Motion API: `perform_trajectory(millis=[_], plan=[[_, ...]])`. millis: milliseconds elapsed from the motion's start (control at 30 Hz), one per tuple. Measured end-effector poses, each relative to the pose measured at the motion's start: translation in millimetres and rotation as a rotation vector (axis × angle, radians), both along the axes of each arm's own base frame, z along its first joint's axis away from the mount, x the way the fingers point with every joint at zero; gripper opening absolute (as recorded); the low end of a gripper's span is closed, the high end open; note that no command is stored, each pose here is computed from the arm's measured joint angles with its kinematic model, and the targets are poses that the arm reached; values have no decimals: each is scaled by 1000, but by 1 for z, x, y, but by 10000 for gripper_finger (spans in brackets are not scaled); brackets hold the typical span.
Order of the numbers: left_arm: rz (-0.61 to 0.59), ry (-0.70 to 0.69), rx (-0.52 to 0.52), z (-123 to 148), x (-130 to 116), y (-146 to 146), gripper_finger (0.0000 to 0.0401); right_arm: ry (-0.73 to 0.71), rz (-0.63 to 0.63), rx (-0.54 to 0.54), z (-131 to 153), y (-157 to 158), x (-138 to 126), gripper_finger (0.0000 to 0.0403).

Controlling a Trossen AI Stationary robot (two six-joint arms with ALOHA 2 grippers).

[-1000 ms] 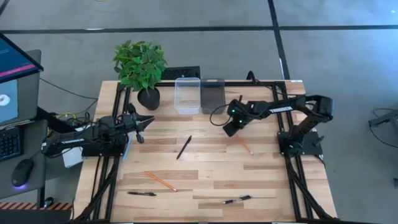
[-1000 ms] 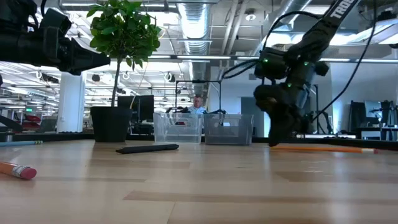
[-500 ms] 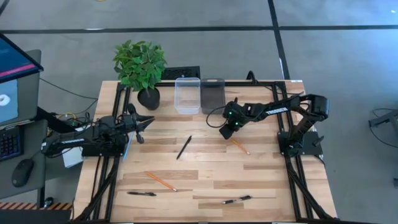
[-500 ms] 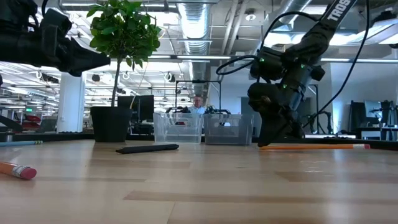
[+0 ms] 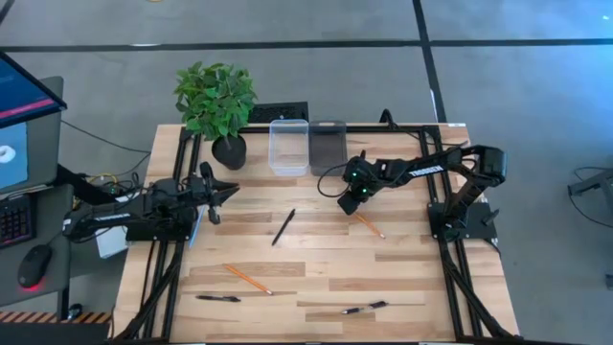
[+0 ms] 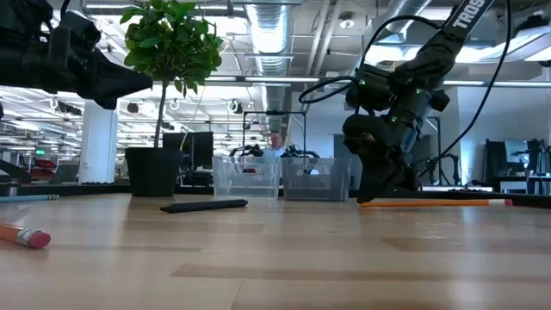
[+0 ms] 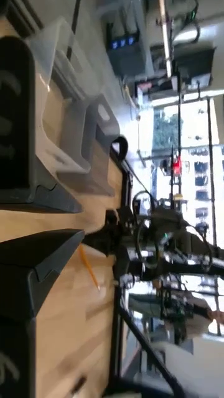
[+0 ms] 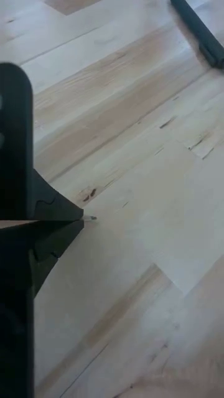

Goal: Sort pens & pencils
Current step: Put the top orange pencil into the transparent bin

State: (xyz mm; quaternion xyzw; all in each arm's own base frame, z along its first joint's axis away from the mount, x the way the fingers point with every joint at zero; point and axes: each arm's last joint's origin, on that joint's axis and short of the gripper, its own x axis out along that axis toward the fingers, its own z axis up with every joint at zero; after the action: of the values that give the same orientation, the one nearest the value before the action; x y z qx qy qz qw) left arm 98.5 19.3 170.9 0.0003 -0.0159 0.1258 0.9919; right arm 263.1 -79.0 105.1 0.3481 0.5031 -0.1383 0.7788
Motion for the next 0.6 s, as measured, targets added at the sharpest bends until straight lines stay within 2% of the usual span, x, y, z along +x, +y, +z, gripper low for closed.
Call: perform_trajectory(millis=[133, 233, 300, 467, 600], plan=[[-83, -50, 8, 6, 5, -3, 43, 1, -4, 1, 0, 0, 0, 31], [-117, -85, 75, 12, 11, -4, 43, 1, -5, 1, 0, 0, 0, 25], [-122, -86, 102, 13, 15, -3, 43, 1, -5, 1, 0, 0, 0, 20], [-121, -60, 91, 10, 24, -2, 44, -1, -5, 0, 0, 0, 0, 22], [-122, -25, 95, 5, 31, -1, 63, -2, -4, -1, 0, 0, 0, 33]])
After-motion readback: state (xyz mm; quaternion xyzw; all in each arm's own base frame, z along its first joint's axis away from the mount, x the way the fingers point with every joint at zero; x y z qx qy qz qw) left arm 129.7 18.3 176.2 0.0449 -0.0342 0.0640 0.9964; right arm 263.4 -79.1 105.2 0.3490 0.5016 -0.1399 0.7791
